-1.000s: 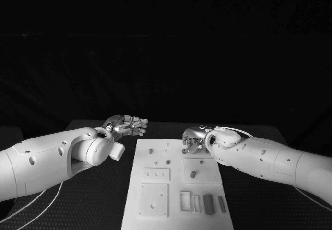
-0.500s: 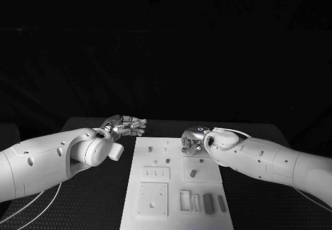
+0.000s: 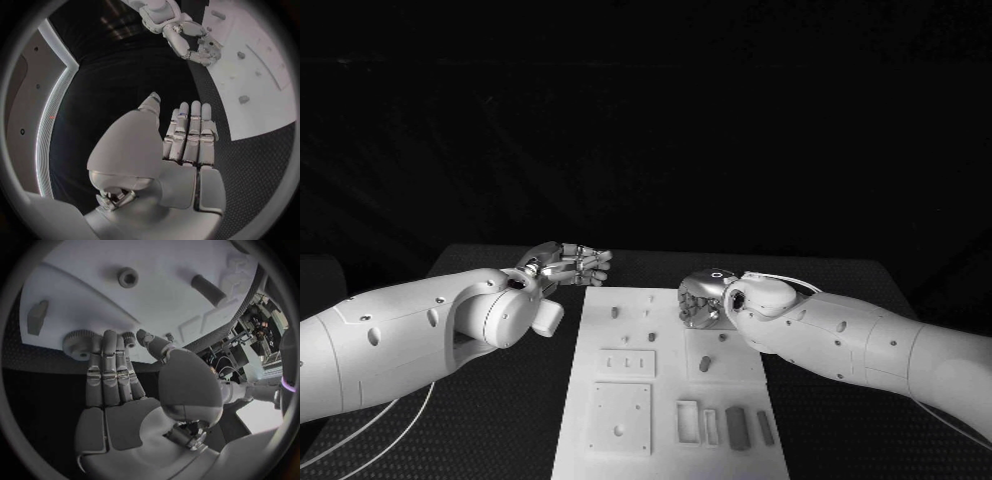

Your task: Assemble the parts on the task board

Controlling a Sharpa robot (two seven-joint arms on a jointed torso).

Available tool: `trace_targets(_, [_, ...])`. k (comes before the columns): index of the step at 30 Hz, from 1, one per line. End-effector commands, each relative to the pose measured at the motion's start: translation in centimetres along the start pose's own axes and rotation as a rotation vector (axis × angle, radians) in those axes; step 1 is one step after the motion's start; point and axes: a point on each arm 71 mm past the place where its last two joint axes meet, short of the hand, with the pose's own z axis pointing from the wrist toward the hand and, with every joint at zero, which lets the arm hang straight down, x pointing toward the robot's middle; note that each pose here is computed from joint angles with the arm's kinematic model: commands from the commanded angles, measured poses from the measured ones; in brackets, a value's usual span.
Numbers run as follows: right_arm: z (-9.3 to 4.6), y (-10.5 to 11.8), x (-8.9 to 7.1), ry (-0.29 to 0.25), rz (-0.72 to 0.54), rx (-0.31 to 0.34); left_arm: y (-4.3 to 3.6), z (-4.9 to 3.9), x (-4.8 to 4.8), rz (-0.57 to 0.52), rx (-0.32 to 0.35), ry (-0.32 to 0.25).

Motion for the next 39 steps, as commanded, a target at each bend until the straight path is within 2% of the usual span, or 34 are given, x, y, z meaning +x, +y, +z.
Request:
trace_targets(1, [0.1, 0.2, 0.3, 0.011, -0.016, 0.003, -0.20, -0.08, -0.02, 0.002, 0.013, 0.015])
trace_targets(19, [0.4, 0.9, 1.4, 0.039, -0.032, 0.000, -0.21, -0.09, 0.12, 0.002, 0.011, 0.022])
trace_targets(30, [0.2, 1.4, 3.0, 0.066, -0.117, -0.007, -0.19, -0.10, 0.08, 0.002, 0.010, 0.022])
trace_targets(39, [0.1, 1.4, 2.7, 0.010, -0.123, -0.006, -0.18, -0.12, -0.04, 0.002, 0.010, 0.017])
